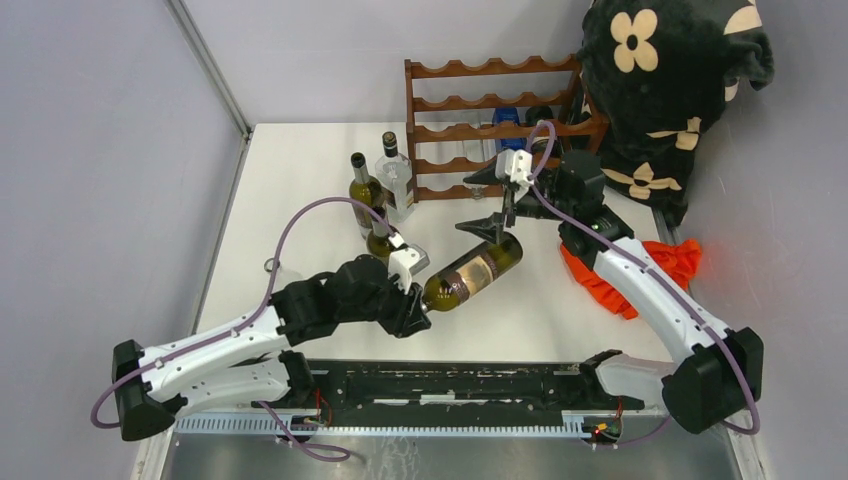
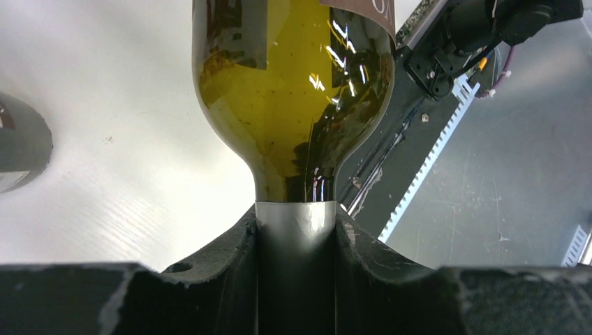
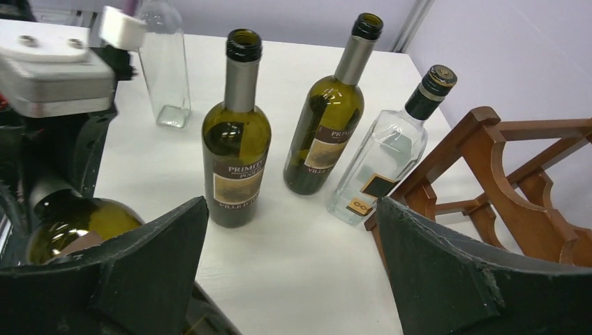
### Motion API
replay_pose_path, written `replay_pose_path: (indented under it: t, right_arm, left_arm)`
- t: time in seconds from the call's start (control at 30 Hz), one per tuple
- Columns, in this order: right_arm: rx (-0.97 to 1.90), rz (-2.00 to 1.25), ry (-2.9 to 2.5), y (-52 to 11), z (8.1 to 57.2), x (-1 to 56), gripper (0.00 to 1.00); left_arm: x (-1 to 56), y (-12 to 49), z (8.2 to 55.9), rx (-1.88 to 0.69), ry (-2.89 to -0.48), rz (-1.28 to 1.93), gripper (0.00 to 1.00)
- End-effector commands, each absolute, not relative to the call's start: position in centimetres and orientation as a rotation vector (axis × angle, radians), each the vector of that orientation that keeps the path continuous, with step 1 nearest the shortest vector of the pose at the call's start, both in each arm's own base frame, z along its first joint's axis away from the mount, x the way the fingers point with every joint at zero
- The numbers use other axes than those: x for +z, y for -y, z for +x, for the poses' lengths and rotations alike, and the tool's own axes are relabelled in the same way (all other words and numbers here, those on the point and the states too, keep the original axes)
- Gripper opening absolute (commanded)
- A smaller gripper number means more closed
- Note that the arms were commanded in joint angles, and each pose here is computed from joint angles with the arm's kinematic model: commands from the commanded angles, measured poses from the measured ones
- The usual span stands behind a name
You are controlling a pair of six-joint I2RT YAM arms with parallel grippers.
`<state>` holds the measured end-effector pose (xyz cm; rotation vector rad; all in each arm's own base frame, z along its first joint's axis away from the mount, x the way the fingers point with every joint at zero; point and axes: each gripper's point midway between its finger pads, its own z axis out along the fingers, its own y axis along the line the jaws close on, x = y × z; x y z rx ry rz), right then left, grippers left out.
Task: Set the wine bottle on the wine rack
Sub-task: Pick up the wine bottle from the center of the board, then move the wine bottle to the center of the board.
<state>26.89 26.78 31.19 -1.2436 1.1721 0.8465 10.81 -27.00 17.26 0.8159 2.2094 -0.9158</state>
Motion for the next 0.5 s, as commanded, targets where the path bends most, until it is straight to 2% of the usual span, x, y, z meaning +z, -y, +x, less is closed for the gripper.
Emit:
replay_pose_path:
  t: [0.0,0.13,0.47]
  right_arm:
    - [0.855,-1.161,-1.175,-27.7,29.1,33.9,0.94]
    - [0.866,-1.221,-1.181,-29.5,29.9,32.4,0.94]
    - [0.930,-1.370,-1.082,-36.4,28.2,30.7,0.98]
  left_arm:
    - [22.7,27.5,10.6,-1.024,-1.978,0.862,0.02]
    - [24.1,26.3,9.7,-1.037,-1.951,0.875,0.02]
    - [25.6,24.9,7.9,-1.074,-1.940,0.937,0.02]
